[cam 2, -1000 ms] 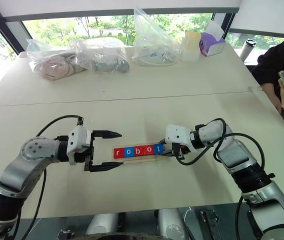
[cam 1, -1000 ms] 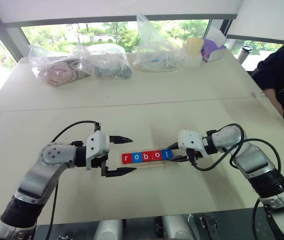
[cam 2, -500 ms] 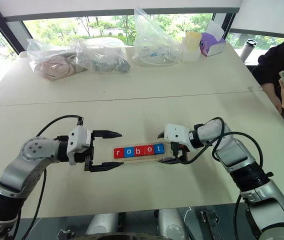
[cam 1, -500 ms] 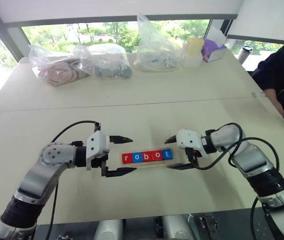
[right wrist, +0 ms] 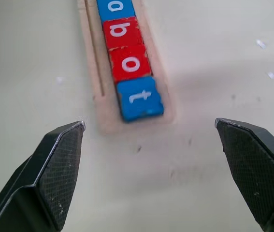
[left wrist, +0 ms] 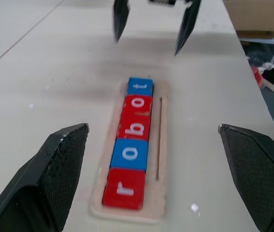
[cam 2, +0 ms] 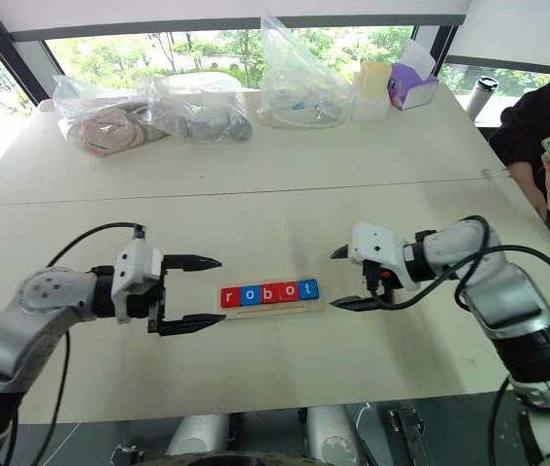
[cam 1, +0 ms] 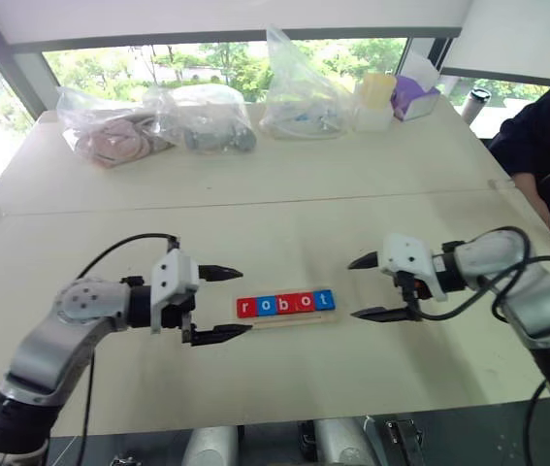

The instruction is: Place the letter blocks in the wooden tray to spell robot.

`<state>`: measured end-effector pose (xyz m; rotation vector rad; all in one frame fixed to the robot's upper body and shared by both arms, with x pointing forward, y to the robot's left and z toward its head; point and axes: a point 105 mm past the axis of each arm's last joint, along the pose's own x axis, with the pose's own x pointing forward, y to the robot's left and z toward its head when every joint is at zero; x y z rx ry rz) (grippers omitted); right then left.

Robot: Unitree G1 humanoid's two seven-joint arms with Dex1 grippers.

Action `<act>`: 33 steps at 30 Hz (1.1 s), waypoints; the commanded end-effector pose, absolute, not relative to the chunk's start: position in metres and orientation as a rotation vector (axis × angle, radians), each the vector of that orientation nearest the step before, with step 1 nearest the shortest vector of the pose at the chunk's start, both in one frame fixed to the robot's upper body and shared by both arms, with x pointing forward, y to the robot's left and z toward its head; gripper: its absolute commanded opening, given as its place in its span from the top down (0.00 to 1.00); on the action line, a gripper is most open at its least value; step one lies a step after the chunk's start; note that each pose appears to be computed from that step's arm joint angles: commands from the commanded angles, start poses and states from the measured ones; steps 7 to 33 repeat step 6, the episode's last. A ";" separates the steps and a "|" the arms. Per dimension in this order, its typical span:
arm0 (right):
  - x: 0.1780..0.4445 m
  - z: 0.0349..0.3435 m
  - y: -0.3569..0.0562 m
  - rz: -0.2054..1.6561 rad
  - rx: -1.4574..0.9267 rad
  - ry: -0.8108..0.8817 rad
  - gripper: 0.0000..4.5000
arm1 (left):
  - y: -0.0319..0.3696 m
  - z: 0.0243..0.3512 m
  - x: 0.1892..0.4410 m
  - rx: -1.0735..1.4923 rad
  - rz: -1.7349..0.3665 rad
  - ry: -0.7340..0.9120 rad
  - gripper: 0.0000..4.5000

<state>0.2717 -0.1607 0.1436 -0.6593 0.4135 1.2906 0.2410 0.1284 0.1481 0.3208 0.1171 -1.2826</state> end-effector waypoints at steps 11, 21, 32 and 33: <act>0.257 0.168 -0.165 1.274 -0.661 0.377 0.01 | 0.148 0.163 0.238 0.329 -1.236 0.140 0.00; 0.257 0.168 -0.165 1.274 -0.661 0.377 0.01 | 0.148 0.163 0.238 0.329 -1.236 0.140 0.00; 0.257 0.168 -0.165 1.274 -0.661 0.377 0.01 | 0.148 0.163 0.238 0.329 -1.236 0.140 0.00; 0.257 0.168 -0.165 1.274 -0.661 0.377 0.01 | 0.148 0.163 0.238 0.329 -1.236 0.140 0.00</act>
